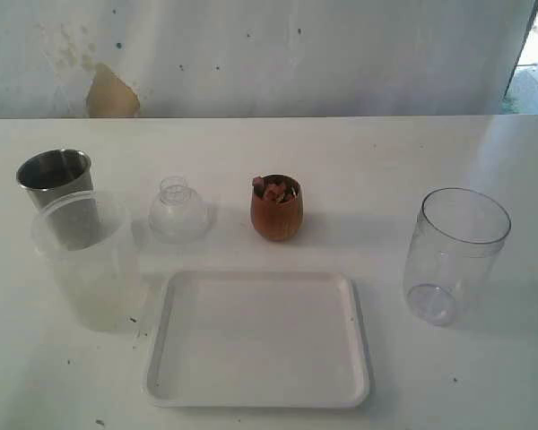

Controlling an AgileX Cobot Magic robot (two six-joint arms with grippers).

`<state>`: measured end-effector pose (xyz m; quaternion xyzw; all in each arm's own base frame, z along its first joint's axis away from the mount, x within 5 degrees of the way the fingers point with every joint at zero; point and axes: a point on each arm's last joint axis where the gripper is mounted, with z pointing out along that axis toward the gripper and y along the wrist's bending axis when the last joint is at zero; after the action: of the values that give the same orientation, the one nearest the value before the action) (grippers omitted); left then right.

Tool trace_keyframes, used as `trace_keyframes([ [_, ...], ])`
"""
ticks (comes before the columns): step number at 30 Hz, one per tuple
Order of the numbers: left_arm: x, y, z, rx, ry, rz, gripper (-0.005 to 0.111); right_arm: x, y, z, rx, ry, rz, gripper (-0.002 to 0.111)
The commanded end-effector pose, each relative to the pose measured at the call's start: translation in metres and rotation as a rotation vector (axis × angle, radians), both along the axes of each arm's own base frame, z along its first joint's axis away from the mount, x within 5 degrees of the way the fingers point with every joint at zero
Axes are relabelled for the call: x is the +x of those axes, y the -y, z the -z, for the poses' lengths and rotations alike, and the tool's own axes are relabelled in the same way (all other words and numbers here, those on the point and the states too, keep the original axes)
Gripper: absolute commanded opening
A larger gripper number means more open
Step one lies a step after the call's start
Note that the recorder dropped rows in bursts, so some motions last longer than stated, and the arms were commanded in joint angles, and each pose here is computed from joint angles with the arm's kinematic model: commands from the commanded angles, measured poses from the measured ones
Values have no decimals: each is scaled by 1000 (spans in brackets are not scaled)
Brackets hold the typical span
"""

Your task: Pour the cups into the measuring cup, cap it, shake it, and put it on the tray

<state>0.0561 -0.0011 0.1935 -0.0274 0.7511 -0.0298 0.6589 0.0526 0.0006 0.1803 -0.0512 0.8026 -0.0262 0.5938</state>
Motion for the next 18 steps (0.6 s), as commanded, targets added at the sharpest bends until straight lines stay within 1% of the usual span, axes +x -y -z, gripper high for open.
trace_keyframes([
  [1,0,-1,-2,20,17,-5,1,0,0,-2,-10,15,3,0],
  [9,0,-1,-2,22,17,-5,1,0,0,-2,-10,15,3,0],
  [11,0,-1,-3,22,35,-6,1,0,0,-2,-10,15,3,0],
  [13,0,-1,-8,12,91,-10,1,0,0,-2,-10,15,3,0],
  [14,0,-1,-11,-12,121,-14,1,0,0,-2,-10,15,3,0],
  [15,0,-1,-13,-15,140,-15,1,0,1,-2,-30,17,2,0],
  [18,0,-1,-12,-15,131,-14,1,0,2,-4,-66,37,1,0],
])
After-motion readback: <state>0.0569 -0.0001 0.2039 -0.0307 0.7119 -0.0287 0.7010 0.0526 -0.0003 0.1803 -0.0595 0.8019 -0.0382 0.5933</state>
